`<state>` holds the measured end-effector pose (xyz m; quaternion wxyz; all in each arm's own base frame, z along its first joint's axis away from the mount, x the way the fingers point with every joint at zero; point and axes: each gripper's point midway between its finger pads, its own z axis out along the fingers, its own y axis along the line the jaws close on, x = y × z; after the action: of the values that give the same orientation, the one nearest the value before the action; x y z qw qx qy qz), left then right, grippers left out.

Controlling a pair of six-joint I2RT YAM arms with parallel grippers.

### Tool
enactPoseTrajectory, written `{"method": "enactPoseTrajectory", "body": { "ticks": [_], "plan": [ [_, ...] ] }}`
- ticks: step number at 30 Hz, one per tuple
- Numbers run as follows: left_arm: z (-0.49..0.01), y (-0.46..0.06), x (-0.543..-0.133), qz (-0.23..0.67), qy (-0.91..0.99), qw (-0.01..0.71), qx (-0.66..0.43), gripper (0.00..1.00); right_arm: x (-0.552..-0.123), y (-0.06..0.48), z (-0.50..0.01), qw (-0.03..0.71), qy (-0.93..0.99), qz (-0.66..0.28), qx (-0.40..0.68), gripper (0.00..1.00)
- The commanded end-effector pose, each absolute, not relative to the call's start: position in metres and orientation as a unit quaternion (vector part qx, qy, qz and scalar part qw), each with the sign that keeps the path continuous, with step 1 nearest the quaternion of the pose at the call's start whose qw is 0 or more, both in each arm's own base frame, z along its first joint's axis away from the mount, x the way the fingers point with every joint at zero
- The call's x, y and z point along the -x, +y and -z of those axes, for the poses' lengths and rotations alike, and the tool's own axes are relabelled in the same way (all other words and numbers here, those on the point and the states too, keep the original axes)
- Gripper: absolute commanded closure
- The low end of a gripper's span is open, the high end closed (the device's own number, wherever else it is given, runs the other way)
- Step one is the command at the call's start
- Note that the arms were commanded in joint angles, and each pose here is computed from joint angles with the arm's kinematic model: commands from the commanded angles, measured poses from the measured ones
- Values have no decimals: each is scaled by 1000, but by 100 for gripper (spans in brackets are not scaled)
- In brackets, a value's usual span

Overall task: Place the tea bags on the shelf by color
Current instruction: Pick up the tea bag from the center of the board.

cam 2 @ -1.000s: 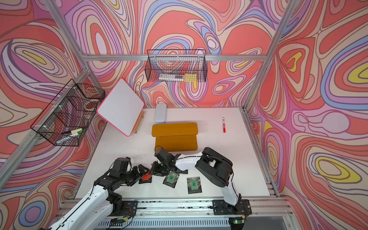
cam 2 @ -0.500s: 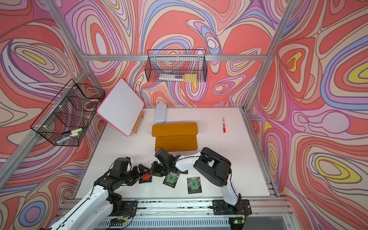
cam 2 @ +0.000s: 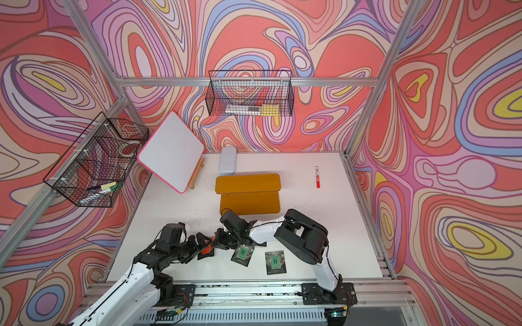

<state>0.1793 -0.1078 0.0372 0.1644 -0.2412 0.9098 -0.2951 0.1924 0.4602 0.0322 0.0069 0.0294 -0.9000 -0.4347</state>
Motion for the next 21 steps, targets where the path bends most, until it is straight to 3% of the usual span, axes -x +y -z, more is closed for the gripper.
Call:
{"method": "enactPoseTrajectory", "body": {
  "ticks": [1,12,21],
  "plan": [
    [-23,-102,-168,276,916,148,252,16,-192,458,-30,-3,-902,431,-34,97],
    [-62,-88,-189,256,906,229,246,1,-200,455,-64,-55,-895,436,-73,100],
    [-106,-96,-210,294,885,298,206,1,-211,432,-105,-106,-891,428,-108,100]
  ]
}}
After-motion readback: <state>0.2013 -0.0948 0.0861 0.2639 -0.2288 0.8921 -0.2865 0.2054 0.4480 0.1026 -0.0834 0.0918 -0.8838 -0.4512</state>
